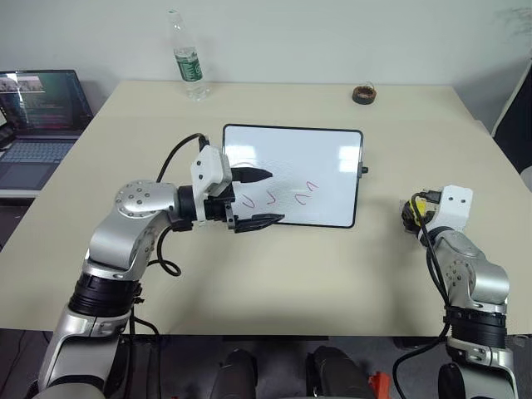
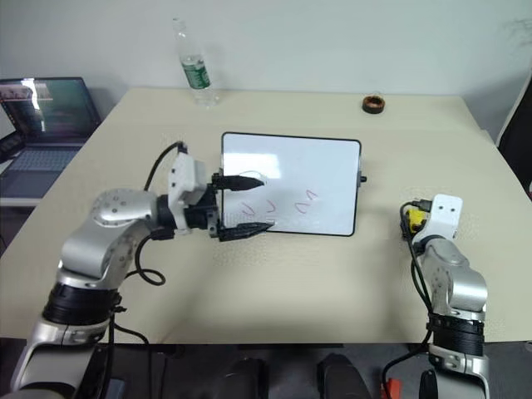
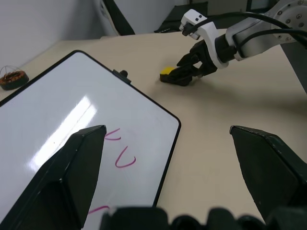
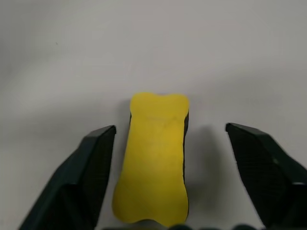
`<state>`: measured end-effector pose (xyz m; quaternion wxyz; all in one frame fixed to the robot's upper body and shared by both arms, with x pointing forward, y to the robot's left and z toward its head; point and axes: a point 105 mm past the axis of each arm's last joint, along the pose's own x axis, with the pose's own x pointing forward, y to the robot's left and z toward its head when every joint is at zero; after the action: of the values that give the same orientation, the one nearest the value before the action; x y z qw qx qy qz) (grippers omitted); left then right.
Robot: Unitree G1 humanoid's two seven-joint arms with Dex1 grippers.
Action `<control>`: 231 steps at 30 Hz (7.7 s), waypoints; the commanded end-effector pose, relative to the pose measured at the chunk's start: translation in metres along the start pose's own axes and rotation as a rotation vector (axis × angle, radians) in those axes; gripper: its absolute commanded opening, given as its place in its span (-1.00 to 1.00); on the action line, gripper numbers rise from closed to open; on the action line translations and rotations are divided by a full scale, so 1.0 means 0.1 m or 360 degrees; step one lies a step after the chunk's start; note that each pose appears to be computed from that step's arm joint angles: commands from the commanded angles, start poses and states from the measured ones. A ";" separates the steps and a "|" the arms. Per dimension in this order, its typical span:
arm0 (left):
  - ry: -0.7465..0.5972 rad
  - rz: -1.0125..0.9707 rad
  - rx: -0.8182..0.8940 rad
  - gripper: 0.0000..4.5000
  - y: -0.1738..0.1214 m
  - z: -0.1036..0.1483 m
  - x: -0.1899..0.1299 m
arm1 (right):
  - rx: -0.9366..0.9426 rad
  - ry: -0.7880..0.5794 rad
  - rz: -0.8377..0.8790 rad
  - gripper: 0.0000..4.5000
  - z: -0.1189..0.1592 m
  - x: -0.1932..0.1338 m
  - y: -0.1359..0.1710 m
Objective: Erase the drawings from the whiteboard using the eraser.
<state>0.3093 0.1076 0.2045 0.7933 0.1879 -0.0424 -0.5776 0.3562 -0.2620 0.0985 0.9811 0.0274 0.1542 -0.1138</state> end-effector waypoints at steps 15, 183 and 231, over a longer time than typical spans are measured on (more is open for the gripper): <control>0.0176 0.0456 -0.0066 1.00 0.14 -0.22 -0.32 | -0.0231 -0.0316 0.0262 -0.46 0.41 -0.30 0.24; 0.0282 0.0937 -0.0422 1.00 0.08 -0.70 -1.09 | -0.1002 -0.0438 0.1800 -0.47 0.25 -1.25 1.50; 0.0496 0.0733 -0.0306 1.00 -0.14 -0.85 -1.01 | -0.1722 -0.0646 0.1531 -0.47 0.19 -0.37 2.60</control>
<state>0.2870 0.2193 0.1283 0.9176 0.1646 0.1097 -0.3448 0.3907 0.0000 0.1450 0.8253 -0.3934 -0.0455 0.4026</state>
